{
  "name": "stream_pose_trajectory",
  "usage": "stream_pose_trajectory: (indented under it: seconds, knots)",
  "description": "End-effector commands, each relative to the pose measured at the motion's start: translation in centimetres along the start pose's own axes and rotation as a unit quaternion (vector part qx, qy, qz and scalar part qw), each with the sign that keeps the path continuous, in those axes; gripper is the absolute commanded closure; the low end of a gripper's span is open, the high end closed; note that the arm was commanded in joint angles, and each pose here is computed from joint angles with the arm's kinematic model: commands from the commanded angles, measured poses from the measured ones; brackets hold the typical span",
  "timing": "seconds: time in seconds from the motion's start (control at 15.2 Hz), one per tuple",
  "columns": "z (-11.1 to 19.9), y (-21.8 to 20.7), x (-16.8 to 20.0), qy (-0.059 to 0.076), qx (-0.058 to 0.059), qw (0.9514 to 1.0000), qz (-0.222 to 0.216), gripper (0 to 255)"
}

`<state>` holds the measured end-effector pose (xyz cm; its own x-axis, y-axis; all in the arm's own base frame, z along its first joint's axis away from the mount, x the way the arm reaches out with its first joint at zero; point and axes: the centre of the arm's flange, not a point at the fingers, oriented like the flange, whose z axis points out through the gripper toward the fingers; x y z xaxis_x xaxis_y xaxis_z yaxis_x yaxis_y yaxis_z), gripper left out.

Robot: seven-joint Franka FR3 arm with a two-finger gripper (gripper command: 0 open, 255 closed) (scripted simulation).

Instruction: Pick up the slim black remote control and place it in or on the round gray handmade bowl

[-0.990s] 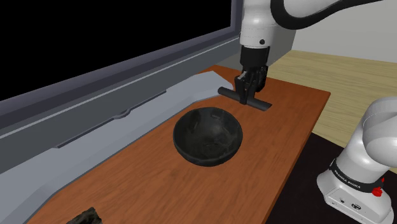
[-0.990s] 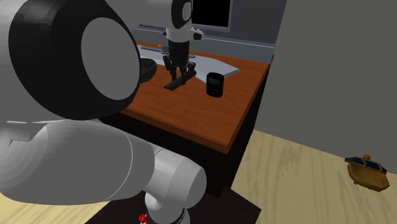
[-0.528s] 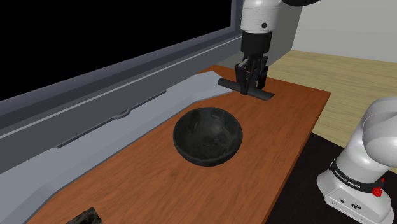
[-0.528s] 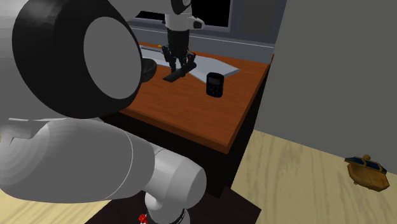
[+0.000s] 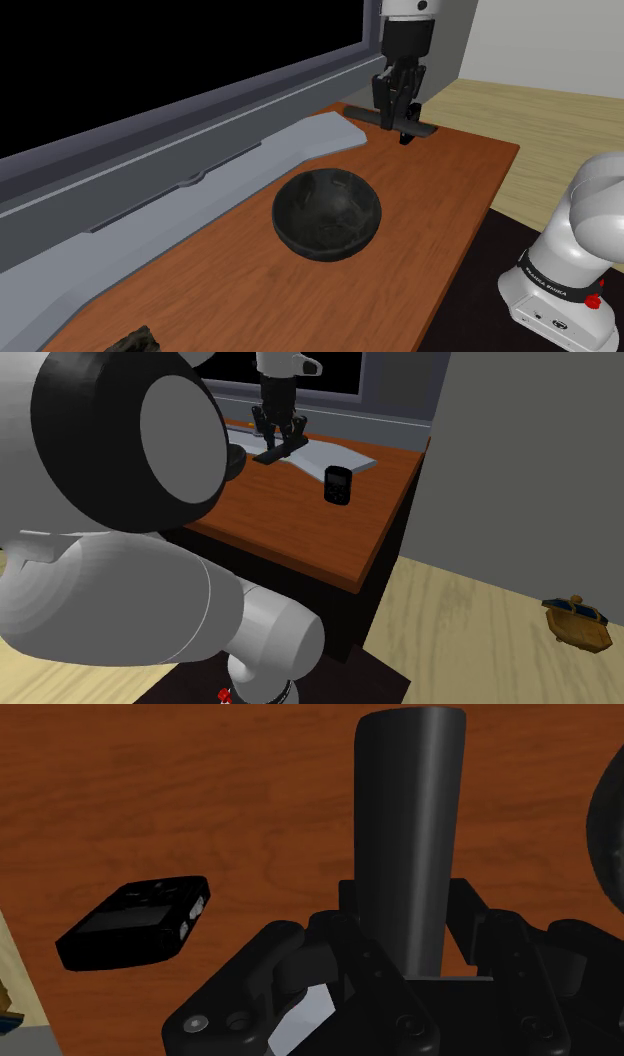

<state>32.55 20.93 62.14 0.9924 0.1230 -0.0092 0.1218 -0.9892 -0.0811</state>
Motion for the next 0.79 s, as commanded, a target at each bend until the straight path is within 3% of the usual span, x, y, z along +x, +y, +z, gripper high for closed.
stream_pose_trajectory:
  seconds: [0.0,0.4,0.73]
  knots:
    - [-1.1,-0.1,0.1,0.0,0.0,1.0,0.0,255]
    - [-3.8,-0.3,0.0,0.0,0.0,1.0,0.0,255]
    - [-3.0,-6.8,-1.2,0.0,0.0,1.0,0.0,255]
